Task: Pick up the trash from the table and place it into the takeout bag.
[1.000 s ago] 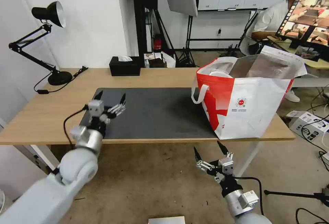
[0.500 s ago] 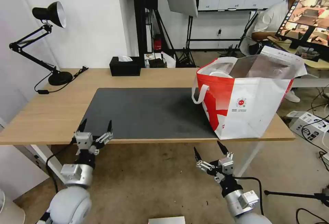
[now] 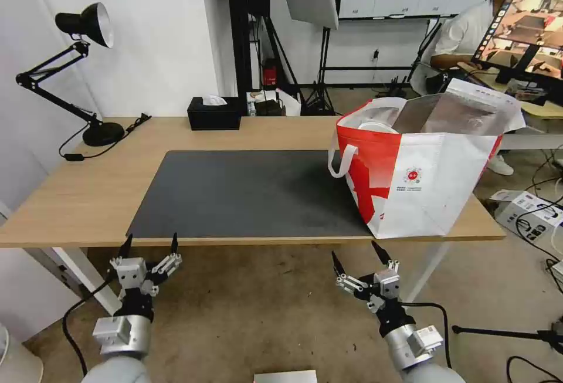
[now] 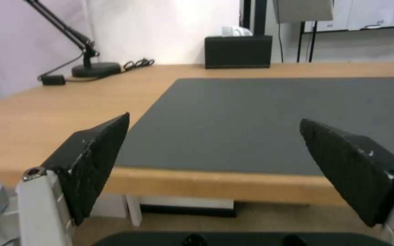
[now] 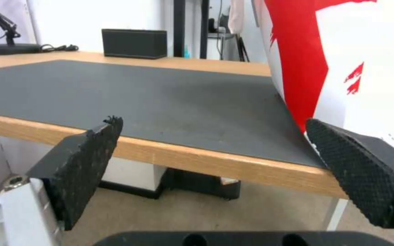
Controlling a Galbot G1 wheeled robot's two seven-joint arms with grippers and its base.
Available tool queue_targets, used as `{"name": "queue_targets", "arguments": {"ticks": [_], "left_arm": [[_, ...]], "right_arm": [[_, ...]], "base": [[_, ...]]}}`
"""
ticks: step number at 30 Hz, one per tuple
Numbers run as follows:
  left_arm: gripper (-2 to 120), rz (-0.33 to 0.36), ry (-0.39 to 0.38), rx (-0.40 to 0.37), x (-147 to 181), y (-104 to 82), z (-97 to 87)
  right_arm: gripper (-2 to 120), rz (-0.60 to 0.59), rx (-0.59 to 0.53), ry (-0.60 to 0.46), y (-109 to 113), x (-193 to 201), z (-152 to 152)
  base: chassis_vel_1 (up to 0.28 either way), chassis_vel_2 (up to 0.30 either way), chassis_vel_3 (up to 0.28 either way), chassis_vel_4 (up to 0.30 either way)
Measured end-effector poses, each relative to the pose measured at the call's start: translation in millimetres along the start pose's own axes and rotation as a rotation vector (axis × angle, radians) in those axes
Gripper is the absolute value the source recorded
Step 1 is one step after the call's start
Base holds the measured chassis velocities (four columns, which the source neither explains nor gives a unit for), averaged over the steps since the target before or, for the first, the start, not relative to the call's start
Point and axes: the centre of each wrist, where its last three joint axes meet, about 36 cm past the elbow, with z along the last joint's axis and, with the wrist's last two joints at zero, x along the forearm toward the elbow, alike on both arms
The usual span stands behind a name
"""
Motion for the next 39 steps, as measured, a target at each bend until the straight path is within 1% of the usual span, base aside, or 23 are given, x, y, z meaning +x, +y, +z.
{"name": "queue_targets", "arguments": {"ticks": [6,14,39], "left_arm": [[100,-0.001,0.039,0.009,14.0,-5.2,7.8],[100,0.004,0.052,0.004,15.6,-6.4,13.4],[100,0.014,0.054,0.006,14.5,-5.8,13.6]], "right_arm": [[100,0.000,0.000,0.000,0.0,0.0,0.0],[100,0.000,0.000,0.000,0.0,0.0,0.0],[100,0.000,0.000,0.000,0.0,0.0,0.0]], "base": [[0.000,0.000,0.000,0.000],[0.000,0.000,0.000,0.000],[0.000,0.000,0.000,0.000]]}}
